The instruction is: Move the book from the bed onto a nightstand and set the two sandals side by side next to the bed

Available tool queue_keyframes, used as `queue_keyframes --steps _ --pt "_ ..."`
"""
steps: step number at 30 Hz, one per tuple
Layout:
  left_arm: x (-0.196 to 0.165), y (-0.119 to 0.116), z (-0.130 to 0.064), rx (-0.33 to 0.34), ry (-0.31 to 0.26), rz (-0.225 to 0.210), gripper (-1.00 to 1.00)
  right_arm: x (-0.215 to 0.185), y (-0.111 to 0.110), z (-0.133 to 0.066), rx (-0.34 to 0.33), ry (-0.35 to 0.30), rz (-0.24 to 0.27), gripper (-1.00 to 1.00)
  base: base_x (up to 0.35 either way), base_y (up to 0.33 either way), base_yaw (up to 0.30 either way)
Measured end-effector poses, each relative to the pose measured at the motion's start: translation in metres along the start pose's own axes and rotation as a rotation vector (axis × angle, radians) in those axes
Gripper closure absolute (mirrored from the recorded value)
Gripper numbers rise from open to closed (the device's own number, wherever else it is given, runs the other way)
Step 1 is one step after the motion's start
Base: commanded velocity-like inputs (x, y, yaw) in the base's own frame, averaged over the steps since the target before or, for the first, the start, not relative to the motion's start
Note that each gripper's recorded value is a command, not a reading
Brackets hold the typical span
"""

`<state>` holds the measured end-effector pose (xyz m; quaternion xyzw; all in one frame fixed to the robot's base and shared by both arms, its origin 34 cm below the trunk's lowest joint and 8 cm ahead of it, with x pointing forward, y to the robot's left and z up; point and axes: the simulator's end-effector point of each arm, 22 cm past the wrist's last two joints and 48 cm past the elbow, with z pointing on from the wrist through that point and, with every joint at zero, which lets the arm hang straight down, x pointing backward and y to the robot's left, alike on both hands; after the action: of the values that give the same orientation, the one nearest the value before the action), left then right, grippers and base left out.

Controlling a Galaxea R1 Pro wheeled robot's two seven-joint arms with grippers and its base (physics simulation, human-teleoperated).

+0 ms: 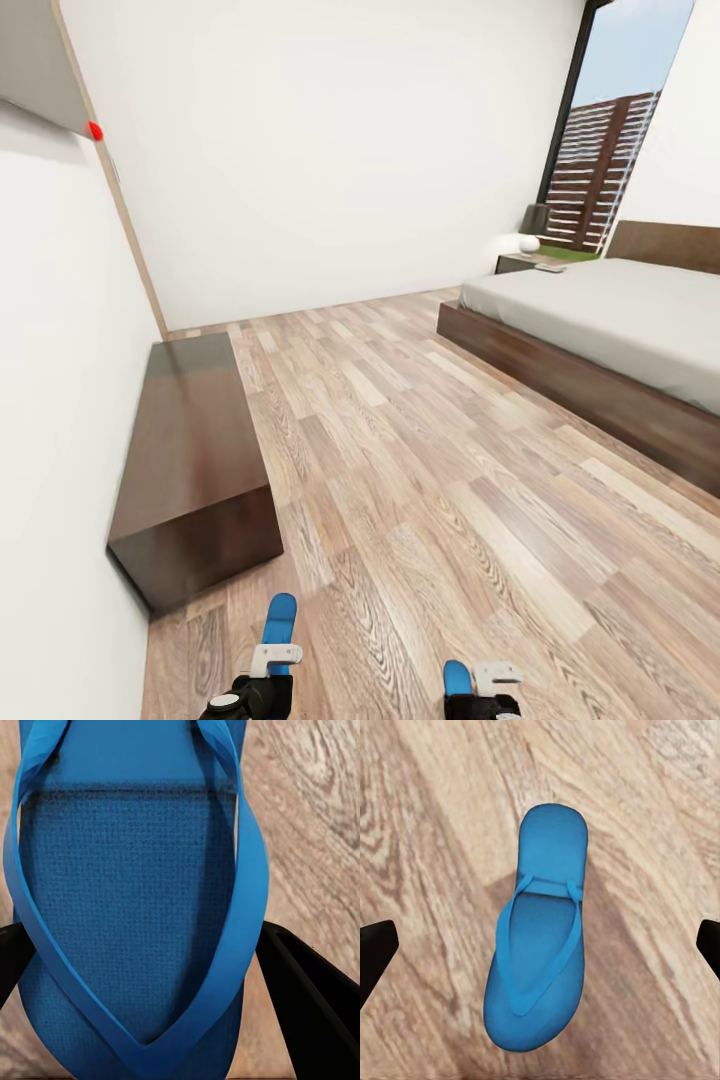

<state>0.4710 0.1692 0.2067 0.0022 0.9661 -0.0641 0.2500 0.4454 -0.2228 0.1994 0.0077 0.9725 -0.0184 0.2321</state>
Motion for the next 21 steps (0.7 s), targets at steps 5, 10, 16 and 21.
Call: queue_keyframes --steps 5,10,16,21 --pt "0.009 0.000 0.004 0.001 0.020 -0.002 1.00 0.007 0.002 0.005 -0.002 0.041 -0.001 -1.00 0.000 0.000 0.000" --pt "-0.020 -0.013 0.004 0.032 -0.036 -0.003 1.00 0.011 0.002 0.007 -0.002 0.056 -0.001 -1.00 0.000 0.000 0.000" --pt "-0.079 -0.041 -0.023 0.119 -0.126 0.008 1.00 0.013 0.003 0.007 -0.004 0.063 0.000 -1.00 0.000 0.000 0.000" --pt "-0.118 -0.054 -0.063 0.168 -0.149 0.050 1.00 0.014 0.004 0.006 -0.004 0.065 -0.001 -1.00 0.000 0.000 0.000"
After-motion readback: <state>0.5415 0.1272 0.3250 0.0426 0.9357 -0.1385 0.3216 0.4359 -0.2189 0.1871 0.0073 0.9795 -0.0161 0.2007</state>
